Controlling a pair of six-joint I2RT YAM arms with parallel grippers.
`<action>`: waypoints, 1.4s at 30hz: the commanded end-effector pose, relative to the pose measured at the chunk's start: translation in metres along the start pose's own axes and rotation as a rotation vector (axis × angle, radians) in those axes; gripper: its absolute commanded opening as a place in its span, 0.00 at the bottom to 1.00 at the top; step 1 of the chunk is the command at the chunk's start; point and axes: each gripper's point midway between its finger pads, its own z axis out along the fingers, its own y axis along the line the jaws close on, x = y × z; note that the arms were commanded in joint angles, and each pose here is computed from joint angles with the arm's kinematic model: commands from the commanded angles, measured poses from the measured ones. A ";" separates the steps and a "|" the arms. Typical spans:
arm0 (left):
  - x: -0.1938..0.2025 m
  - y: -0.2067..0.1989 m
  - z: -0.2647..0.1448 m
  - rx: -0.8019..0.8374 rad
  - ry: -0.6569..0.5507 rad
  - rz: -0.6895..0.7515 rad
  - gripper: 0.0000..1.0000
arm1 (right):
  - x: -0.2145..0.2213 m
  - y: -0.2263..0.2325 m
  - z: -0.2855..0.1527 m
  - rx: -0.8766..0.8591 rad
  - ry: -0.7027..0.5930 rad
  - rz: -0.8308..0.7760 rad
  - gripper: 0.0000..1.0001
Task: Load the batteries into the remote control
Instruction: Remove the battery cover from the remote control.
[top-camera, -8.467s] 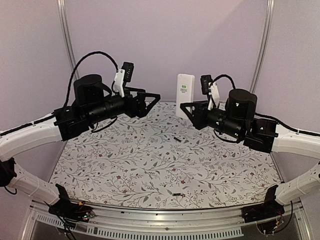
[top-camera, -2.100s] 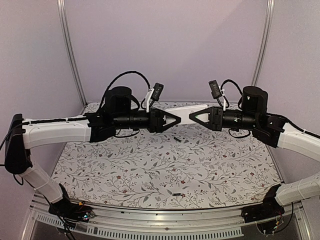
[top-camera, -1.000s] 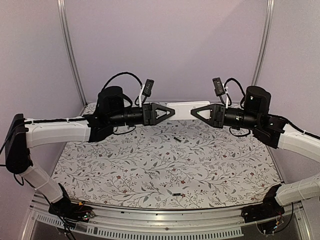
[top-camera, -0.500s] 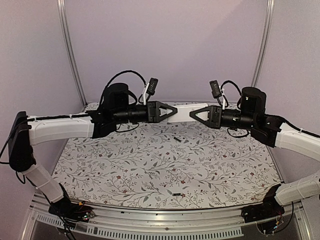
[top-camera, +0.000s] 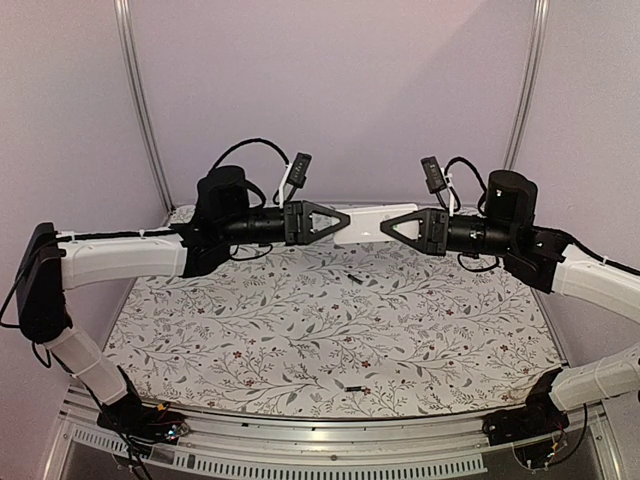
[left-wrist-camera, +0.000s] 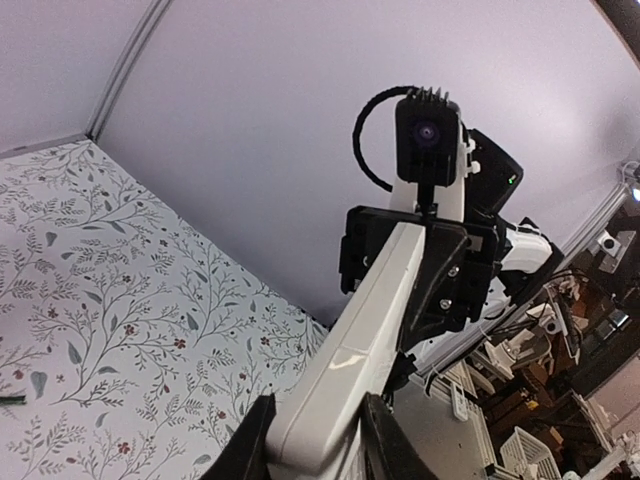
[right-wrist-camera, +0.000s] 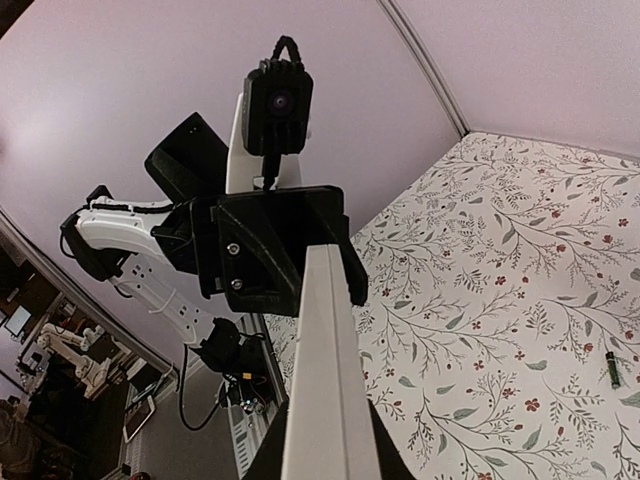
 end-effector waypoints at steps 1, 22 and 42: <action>0.008 0.010 -0.004 0.053 0.009 -0.032 0.09 | -0.023 0.048 -0.014 -0.179 -0.044 -0.080 0.00; 0.014 0.021 0.000 -0.052 0.024 -0.031 0.47 | -0.023 0.026 -0.007 -0.087 -0.054 -0.030 0.00; 0.009 0.025 -0.008 -0.053 0.034 -0.026 0.36 | -0.024 0.030 -0.013 -0.118 -0.041 -0.031 0.00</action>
